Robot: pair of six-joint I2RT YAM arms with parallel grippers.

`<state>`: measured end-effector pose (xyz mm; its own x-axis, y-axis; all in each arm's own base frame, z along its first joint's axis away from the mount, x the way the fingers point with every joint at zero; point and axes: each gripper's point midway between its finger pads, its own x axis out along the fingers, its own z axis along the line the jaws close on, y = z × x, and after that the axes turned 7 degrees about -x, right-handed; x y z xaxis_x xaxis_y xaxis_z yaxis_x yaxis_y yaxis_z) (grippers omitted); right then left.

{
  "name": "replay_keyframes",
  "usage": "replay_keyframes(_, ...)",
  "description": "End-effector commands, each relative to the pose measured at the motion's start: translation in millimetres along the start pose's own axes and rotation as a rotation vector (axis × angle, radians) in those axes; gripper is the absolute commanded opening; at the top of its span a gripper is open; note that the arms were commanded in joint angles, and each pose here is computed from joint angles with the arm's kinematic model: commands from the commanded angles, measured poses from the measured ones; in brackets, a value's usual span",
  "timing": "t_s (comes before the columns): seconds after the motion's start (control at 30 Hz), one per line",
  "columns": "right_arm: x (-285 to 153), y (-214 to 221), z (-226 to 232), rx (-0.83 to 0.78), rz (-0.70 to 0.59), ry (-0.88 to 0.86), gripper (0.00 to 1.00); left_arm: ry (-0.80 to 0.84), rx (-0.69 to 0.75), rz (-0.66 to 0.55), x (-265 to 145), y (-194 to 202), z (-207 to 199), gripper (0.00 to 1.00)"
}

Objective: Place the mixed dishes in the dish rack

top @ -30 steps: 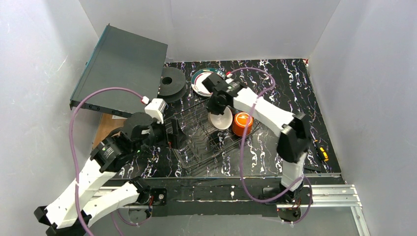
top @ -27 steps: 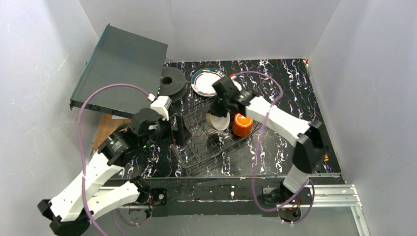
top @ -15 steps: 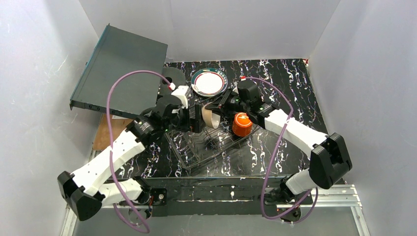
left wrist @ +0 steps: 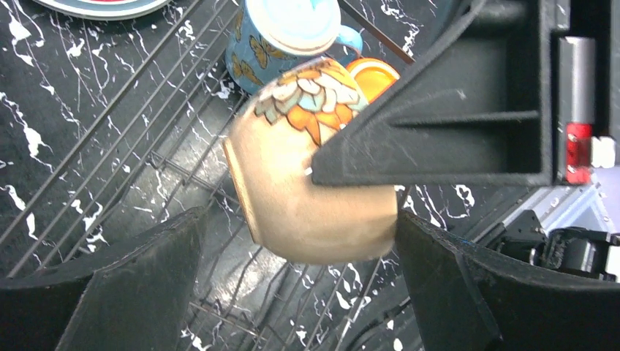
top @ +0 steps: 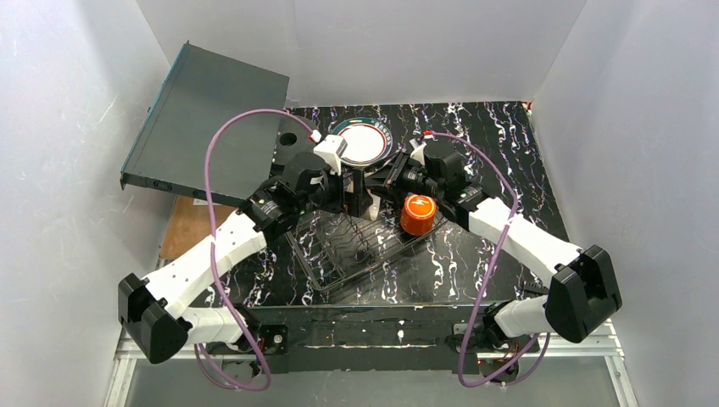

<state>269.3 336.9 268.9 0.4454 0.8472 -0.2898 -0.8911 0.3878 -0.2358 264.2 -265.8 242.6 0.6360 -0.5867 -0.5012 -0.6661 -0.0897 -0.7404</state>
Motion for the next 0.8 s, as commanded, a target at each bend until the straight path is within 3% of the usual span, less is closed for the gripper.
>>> replay_keyframes(0.0, -23, -8, 54, -0.048, -0.040, -0.171, 0.01, -0.030, 0.074, -0.036, 14, -5, 5, 0.99)
replay_keyframes(0.13, -26, -10, 57, -0.036, -0.058, -0.169, 0.01, -0.052, 0.119, -0.060, 23, -5, 6, 0.99)
replay_keyframes(0.33, -28, -13, 65, -0.041, -0.071, -0.187, 0.01, -0.013, 0.158, -0.102, 27, -5, 1, 0.88)
replay_keyframes(0.77, -13, -15, 40, 0.031, -0.072, -0.134, 0.01, -0.126, 0.162, -0.139, 27, -12, 20, 0.43)
